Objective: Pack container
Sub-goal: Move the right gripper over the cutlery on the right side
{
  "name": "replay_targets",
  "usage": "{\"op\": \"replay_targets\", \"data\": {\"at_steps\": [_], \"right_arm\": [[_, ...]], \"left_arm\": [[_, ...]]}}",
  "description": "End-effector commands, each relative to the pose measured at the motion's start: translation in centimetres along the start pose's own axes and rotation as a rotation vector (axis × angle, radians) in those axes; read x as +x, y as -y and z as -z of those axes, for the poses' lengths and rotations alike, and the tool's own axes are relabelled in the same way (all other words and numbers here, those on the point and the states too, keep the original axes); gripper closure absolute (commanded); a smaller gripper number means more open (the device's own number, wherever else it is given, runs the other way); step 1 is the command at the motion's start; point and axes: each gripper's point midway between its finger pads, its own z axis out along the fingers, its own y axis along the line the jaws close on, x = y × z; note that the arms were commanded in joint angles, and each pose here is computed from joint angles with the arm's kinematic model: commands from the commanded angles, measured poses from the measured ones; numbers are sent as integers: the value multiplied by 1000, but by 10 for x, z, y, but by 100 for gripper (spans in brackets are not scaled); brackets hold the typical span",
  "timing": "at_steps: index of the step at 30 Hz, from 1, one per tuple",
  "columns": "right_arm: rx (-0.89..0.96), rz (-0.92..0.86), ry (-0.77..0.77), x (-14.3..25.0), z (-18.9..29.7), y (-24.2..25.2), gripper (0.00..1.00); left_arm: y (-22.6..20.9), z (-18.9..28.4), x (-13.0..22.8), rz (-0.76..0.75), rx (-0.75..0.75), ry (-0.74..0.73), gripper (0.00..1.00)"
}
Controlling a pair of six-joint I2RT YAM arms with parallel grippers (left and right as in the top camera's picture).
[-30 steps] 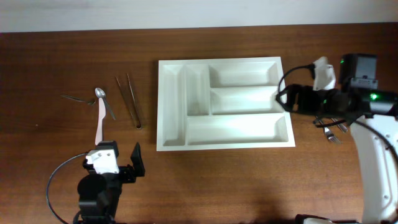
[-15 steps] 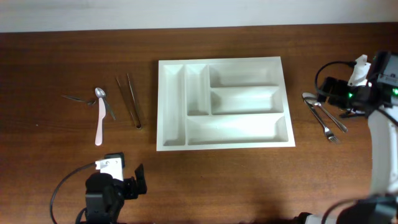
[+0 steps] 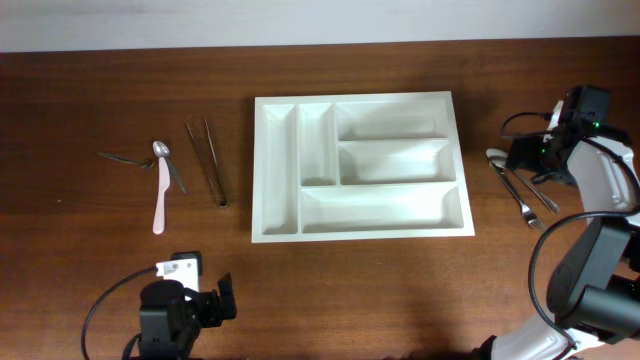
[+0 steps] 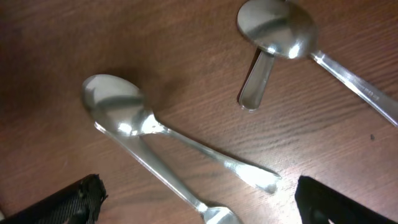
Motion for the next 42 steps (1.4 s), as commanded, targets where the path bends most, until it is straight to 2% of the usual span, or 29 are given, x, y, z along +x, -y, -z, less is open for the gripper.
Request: {"op": "replay_targets", "data": {"at_steps": [1, 19, 42], "right_arm": [[39, -7, -9, -2, -13, 8, 0], [37, -34, -136, 26, -51, 4, 3], [32, -73, -119, 22, -55, 17, 3]], "left_arm": [[-1, 3, -5, 12, -4, 16, 1], [-1, 3, -5, 12, -4, 16, 1], [-1, 3, -5, 12, -4, 16, 1]]}}
